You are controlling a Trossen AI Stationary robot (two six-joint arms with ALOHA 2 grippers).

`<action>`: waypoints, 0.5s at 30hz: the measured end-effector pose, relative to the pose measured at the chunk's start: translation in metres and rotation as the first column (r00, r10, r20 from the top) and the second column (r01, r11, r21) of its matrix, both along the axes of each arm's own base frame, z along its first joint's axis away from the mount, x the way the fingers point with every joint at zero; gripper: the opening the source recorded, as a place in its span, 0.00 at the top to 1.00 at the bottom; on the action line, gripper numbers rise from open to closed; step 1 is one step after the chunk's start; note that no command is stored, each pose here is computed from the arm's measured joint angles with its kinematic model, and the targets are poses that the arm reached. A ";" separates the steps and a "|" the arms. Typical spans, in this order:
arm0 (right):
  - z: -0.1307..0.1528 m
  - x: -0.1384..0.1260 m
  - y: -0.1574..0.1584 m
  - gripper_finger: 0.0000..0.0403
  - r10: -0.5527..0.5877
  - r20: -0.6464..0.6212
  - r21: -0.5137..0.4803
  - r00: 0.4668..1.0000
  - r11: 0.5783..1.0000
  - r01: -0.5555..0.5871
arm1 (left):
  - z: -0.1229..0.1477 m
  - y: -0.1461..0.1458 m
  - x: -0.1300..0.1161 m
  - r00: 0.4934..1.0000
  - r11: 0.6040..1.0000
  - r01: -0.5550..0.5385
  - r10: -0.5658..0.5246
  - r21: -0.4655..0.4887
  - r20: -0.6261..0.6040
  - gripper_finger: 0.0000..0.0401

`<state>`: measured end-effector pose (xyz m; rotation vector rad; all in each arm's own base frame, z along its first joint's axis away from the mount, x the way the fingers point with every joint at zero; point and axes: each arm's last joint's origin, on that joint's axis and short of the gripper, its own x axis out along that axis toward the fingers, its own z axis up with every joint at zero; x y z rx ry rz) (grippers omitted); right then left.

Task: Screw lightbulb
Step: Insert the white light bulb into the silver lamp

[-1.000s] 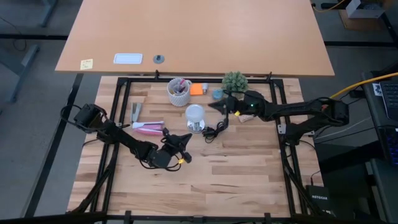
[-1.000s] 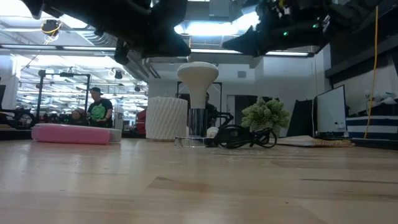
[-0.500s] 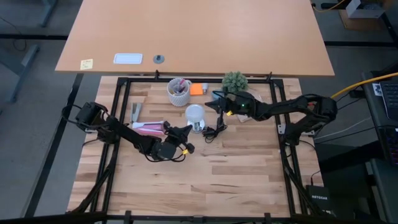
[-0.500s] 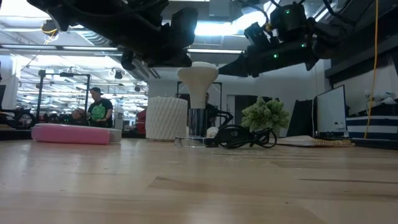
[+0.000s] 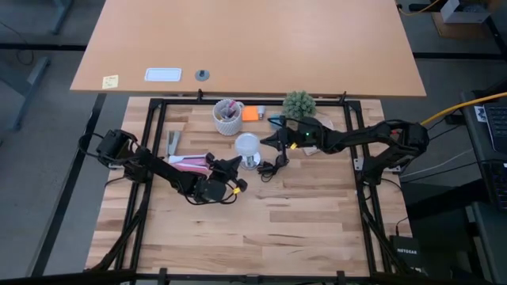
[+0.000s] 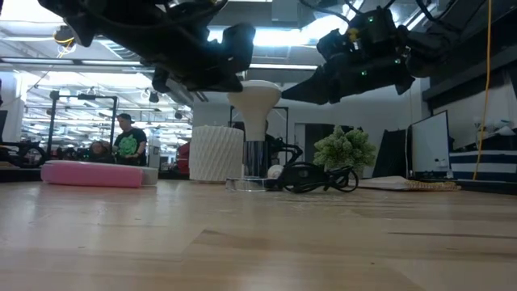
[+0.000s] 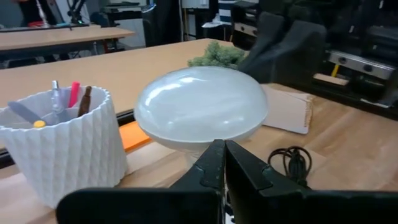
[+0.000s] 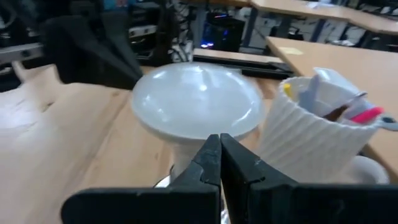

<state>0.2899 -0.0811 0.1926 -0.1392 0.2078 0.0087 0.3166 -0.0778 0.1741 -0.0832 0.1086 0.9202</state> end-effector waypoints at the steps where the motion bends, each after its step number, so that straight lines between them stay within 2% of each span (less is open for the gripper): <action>1: 0.000 0.000 0.002 0.99 0.016 -0.003 0.004 1.000 1.000 -0.016 | 0.000 0.001 0.000 1.000 1.000 -0.004 0.004 0.002 -0.002 0.99; 10: -0.001 0.007 0.032 0.99 0.127 -0.008 0.007 0.992 0.992 -0.127 | -0.001 0.005 0.001 0.999 1.000 -0.018 0.019 0.022 -0.033 0.99; 15: 0.002 0.008 0.042 0.99 0.127 0.001 -0.008 0.992 0.992 -0.127 | -0.001 -0.011 -0.003 0.999 0.999 0.033 -0.032 0.025 -0.035 0.99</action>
